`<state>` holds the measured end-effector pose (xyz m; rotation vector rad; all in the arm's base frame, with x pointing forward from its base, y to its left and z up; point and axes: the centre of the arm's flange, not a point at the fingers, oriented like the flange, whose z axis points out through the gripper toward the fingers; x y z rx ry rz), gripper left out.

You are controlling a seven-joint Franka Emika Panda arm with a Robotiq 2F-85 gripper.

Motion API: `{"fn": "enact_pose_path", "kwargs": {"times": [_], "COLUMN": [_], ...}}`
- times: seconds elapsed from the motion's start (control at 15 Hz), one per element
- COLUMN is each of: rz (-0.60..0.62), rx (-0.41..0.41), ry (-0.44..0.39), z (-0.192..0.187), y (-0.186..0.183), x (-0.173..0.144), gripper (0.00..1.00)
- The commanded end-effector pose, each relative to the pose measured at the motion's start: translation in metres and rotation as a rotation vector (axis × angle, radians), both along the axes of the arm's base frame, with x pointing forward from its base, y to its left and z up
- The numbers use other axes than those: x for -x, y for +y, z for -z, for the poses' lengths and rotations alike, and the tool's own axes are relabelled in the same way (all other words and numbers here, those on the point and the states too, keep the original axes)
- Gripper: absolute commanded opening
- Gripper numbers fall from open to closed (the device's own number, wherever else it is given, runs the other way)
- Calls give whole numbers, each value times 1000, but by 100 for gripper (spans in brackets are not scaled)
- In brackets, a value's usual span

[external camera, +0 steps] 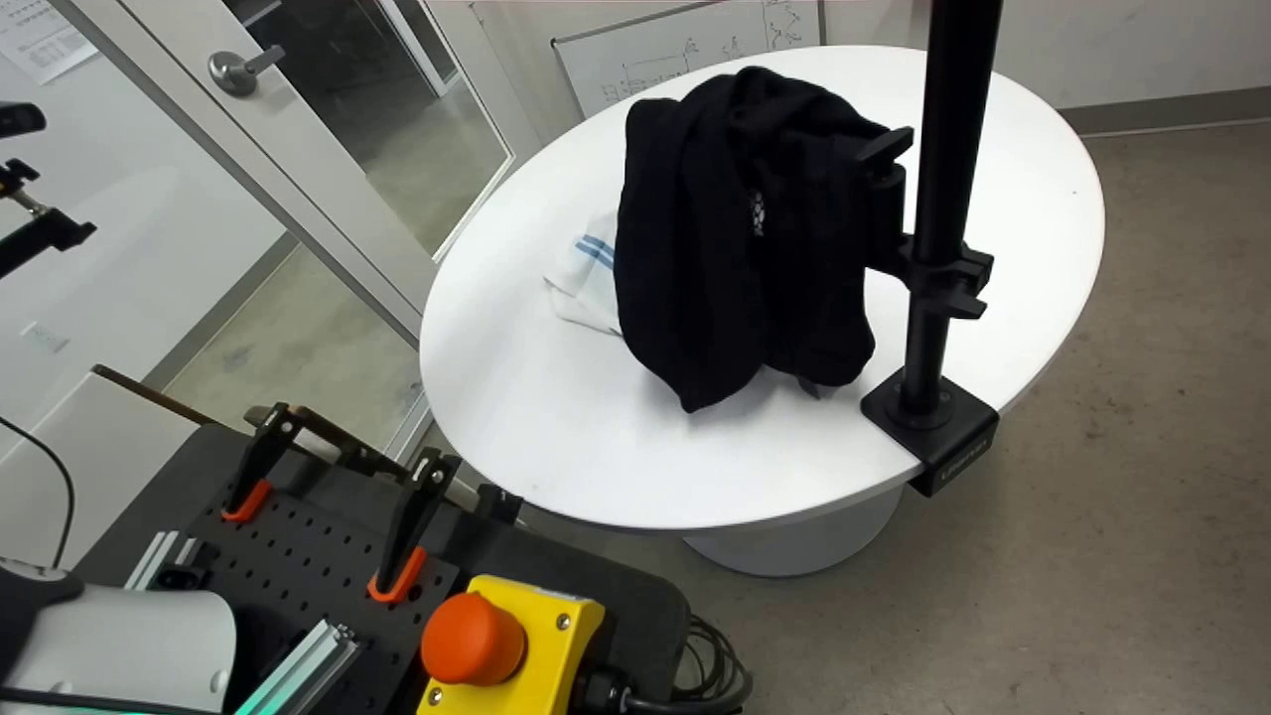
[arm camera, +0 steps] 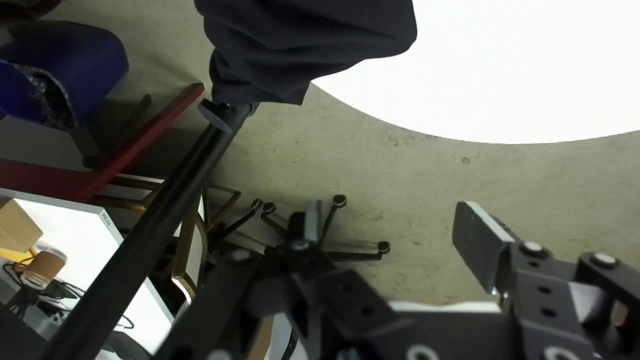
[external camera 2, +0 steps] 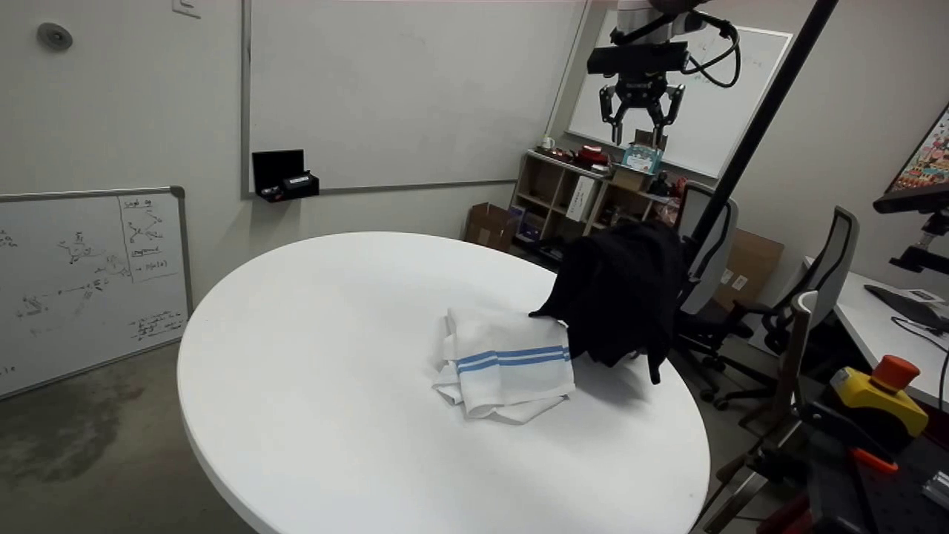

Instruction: Hang the black cloth on the object

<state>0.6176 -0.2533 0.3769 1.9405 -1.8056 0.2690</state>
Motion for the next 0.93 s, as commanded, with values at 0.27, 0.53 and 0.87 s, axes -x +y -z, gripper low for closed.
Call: {"fn": "enact_pose_path", "kwargs": {"times": [0.27,0.53,0.87], "rz": [-44,-75,-73], "rx": [-64,-133,-138], "ry": [47,99,108], "z": [-7,4,6], "y": [23,37,36], "x": [0,1,2], "gripper": [100,100,100]}}
